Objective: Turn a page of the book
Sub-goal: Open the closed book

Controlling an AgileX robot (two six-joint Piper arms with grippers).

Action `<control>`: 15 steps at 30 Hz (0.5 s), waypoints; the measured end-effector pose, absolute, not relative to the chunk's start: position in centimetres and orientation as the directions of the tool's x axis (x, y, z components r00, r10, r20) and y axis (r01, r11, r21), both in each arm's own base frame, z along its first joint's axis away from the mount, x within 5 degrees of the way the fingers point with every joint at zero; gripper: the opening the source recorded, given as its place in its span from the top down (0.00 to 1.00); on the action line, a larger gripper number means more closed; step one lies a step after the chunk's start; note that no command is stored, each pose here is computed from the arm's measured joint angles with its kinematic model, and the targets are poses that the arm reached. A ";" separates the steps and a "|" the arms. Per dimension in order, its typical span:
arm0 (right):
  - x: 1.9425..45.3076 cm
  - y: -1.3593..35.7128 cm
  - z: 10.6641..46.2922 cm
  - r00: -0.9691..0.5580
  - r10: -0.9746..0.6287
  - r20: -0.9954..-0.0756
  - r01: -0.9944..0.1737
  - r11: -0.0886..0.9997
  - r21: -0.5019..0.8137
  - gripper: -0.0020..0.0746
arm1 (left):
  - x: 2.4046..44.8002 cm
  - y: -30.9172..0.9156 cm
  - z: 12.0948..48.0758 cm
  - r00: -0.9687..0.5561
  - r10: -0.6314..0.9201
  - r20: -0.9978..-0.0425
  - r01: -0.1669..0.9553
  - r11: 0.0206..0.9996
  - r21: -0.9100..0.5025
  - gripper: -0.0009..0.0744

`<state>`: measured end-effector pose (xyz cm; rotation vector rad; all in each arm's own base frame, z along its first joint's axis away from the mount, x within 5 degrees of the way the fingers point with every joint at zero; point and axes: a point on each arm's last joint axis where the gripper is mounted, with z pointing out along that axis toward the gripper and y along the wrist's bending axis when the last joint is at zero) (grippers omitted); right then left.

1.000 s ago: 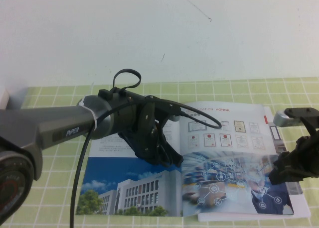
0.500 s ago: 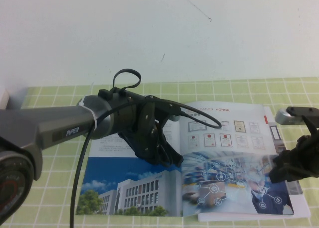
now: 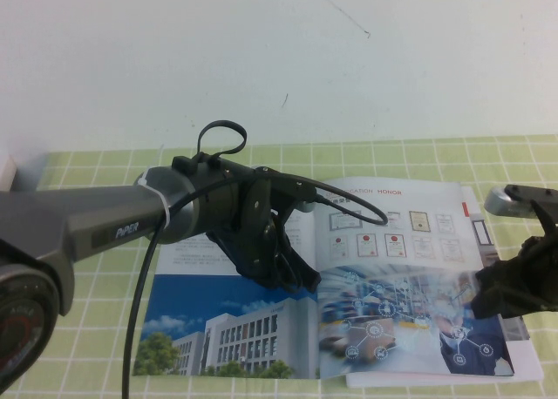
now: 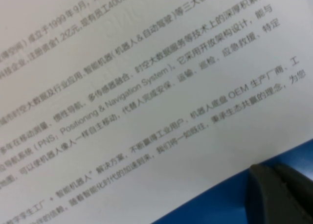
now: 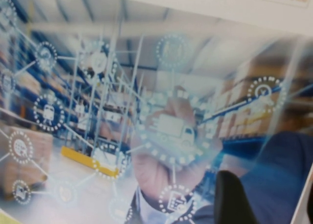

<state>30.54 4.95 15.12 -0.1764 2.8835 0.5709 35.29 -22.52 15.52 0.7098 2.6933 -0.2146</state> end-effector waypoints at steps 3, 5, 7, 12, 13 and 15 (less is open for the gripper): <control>30.6 5.0 15.0 -0.975 -0.074 -0.208 -0.148 0.919 0.366 0.56 | 35.3 -22.5 15.5 -0.814 0.448 -0.370 0.501 0.863 -0.058 0.99; 30.6 5.0 14.6 -0.978 -0.071 -0.194 -0.140 0.919 0.368 0.56 | 35.3 -22.6 15.5 -0.815 0.444 -0.372 0.499 0.864 -0.061 0.99; 30.6 5.0 14.0 -0.983 -0.072 -0.171 -0.132 0.919 0.372 0.56 | 35.3 -22.6 15.5 -0.816 0.443 -0.371 0.498 0.865 -0.063 0.99; 30.8 5.0 13.6 -0.988 -0.041 -0.152 -0.099 0.913 0.397 0.56 | 35.3 -22.6 15.5 -0.816 0.442 -0.372 0.497 0.865 -0.064 0.99; 30.8 5.0 13.6 -0.988 -0.032 -0.151 -0.091 0.909 0.406 0.56 | 35.3 -22.6 15.5 -0.816 0.442 -0.372 0.497 0.865 -0.064 0.99; 30.9 5.1 13.7 -0.987 -0.030 -0.160 -0.096 0.900 0.425 0.56 | 35.3 -22.6 15.5 -0.816 0.442 -0.372 0.497 0.865 -0.064 0.99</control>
